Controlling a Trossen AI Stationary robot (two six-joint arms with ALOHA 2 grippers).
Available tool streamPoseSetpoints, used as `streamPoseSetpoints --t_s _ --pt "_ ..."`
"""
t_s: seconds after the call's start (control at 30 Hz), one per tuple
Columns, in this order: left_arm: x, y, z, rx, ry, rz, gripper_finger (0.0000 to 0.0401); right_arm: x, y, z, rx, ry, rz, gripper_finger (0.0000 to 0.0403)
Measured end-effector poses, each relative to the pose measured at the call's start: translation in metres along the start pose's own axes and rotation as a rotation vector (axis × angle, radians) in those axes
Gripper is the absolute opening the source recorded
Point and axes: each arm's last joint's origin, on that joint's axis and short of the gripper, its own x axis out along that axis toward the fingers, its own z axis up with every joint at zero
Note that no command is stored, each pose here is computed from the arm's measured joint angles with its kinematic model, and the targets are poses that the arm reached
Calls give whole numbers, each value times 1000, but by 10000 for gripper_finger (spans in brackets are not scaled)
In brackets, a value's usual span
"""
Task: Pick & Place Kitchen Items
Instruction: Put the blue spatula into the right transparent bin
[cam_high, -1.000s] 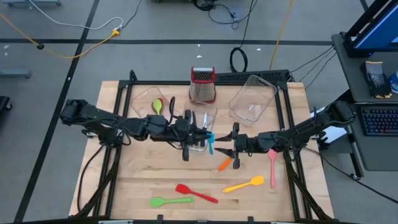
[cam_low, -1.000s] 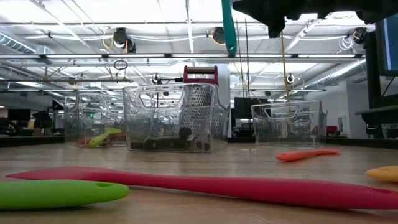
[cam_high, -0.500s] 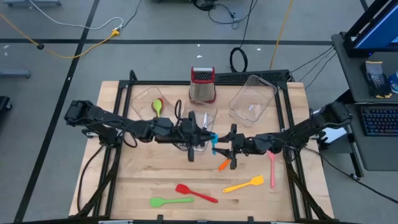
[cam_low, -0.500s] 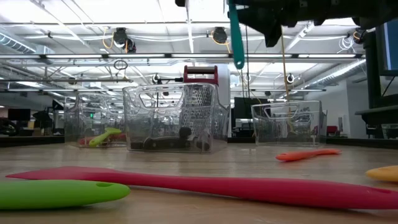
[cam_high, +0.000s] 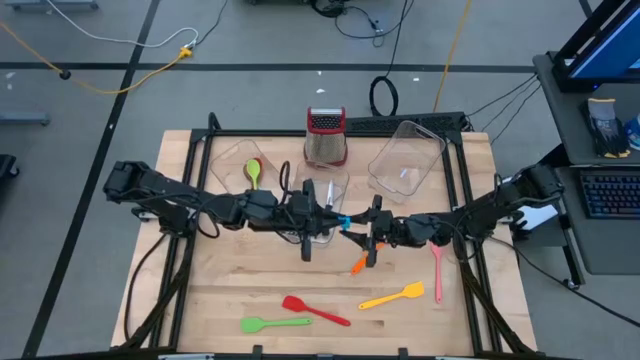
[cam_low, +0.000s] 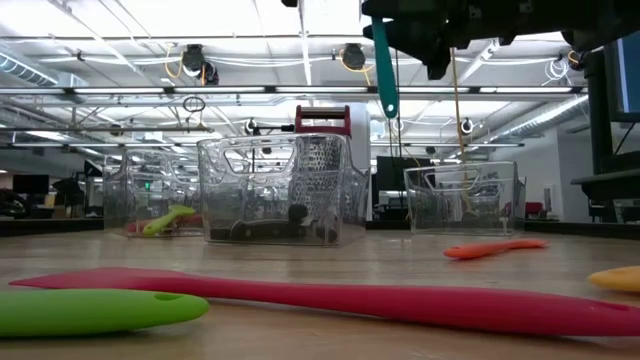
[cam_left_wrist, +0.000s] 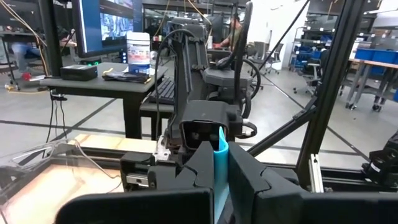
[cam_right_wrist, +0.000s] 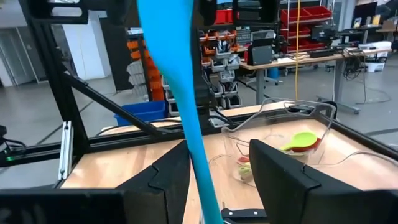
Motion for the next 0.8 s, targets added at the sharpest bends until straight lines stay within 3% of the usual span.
streamPoseSetpoints --t_s 0.3,0.4,0.6,0.8 --pt "0 0 0 -5 2 -16 10 5 -7 -3 29 1 -27 150" --pt "0 -1 0 -6 2 -18 10 8 -9 -6 34 17 7 120" --pt "0 1 -1 -10 9 -3 10 10 -8 -11 4 47 86 14" --pt "0 2 -2 -19 27 1 9 9 -7 -12 16 55 109 8"
